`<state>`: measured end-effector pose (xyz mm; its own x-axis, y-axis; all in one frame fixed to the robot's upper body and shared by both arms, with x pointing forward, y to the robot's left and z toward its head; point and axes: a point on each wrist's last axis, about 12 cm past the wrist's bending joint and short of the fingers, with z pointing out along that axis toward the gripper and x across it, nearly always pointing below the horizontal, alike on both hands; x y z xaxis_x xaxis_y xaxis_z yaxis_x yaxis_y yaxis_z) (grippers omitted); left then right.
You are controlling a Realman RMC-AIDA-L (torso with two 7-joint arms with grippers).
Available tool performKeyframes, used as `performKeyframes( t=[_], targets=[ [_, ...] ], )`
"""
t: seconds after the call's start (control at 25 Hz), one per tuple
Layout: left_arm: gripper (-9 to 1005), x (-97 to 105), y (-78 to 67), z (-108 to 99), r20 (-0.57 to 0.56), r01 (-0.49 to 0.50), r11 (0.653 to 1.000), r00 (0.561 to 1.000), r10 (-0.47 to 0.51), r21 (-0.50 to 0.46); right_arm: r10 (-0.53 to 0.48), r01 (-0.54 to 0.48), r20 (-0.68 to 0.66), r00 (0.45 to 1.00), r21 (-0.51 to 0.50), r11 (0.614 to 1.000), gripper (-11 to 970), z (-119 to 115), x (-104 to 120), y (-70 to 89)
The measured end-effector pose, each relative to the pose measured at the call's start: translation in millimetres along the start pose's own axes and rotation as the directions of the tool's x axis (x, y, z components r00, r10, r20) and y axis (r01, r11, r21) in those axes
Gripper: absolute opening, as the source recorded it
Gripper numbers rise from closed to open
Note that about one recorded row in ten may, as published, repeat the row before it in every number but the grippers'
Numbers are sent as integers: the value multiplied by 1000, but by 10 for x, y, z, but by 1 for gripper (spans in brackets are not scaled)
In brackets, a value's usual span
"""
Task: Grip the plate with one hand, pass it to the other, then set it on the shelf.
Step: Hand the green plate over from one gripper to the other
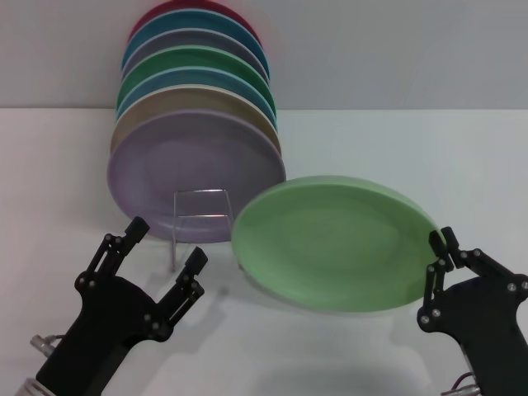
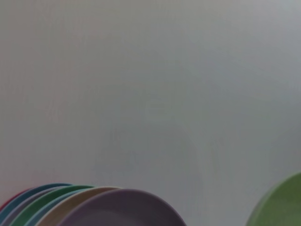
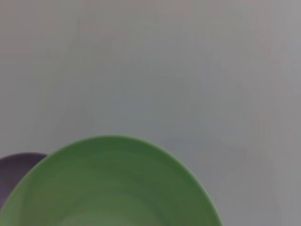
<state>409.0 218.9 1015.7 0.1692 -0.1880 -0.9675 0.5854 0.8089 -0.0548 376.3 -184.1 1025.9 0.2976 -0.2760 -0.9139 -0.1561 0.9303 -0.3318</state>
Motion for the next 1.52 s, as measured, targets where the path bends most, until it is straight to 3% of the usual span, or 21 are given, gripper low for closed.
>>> performKeyframes(
  t=[0.52,1.52],
  targets=[
    [832,94,1,45,-79,-60,998,995,60,1,-155,155,5,988,-12,988,20,18,-165,180],
    [806,158,0,124,-131,-63,998,989,64,12,-193,192,-10,981,-78,978,20,10,-190,305]
  ],
)
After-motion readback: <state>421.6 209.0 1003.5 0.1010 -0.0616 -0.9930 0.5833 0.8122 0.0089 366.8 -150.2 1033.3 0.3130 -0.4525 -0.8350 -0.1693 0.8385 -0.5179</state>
